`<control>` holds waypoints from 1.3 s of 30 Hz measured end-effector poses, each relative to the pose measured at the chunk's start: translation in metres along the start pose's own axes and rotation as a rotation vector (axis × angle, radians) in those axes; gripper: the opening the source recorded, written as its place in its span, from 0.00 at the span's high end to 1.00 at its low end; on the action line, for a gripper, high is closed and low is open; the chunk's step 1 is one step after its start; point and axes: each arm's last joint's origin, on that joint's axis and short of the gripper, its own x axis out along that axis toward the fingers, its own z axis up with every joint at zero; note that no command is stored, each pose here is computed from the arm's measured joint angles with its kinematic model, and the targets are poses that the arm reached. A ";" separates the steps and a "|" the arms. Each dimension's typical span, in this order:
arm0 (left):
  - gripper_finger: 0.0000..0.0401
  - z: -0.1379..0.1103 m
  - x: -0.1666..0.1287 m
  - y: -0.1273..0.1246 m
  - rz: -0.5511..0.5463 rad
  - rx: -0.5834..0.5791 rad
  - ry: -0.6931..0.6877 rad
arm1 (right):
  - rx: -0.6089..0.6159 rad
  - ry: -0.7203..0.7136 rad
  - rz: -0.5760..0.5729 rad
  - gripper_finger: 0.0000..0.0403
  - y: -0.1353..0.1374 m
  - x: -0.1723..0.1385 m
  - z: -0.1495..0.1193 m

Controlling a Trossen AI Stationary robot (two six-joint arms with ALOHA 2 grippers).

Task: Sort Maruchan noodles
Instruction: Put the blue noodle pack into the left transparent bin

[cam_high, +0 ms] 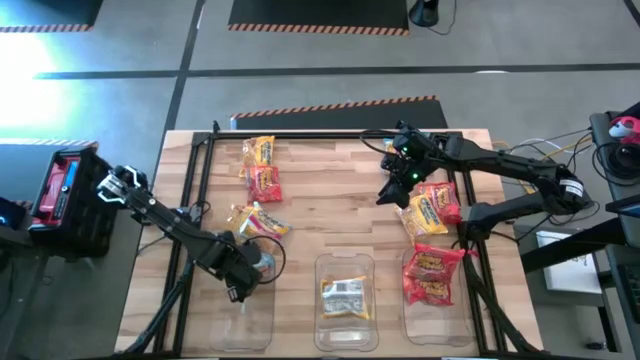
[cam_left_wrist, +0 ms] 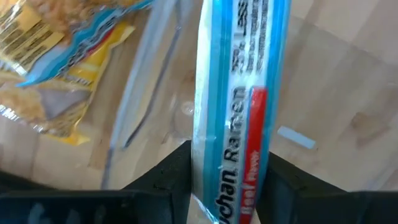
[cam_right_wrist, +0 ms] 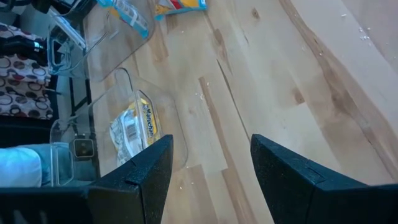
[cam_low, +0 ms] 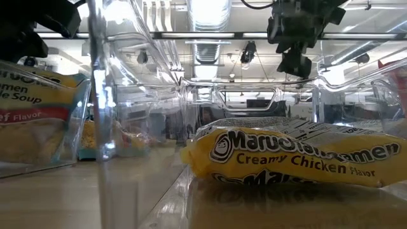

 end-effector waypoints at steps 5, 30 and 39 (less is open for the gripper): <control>0.64 -0.003 -0.004 0.004 0.017 -0.029 0.010 | 0.023 0.000 0.000 0.50 0.000 0.000 0.000; 0.55 -0.001 -0.073 0.017 0.105 -0.204 -0.168 | 0.024 0.015 -0.004 0.50 -0.003 0.004 -0.004; 0.55 0.011 -0.068 0.022 0.118 -0.496 -0.332 | 0.051 0.003 -0.083 0.50 -0.007 0.005 -0.005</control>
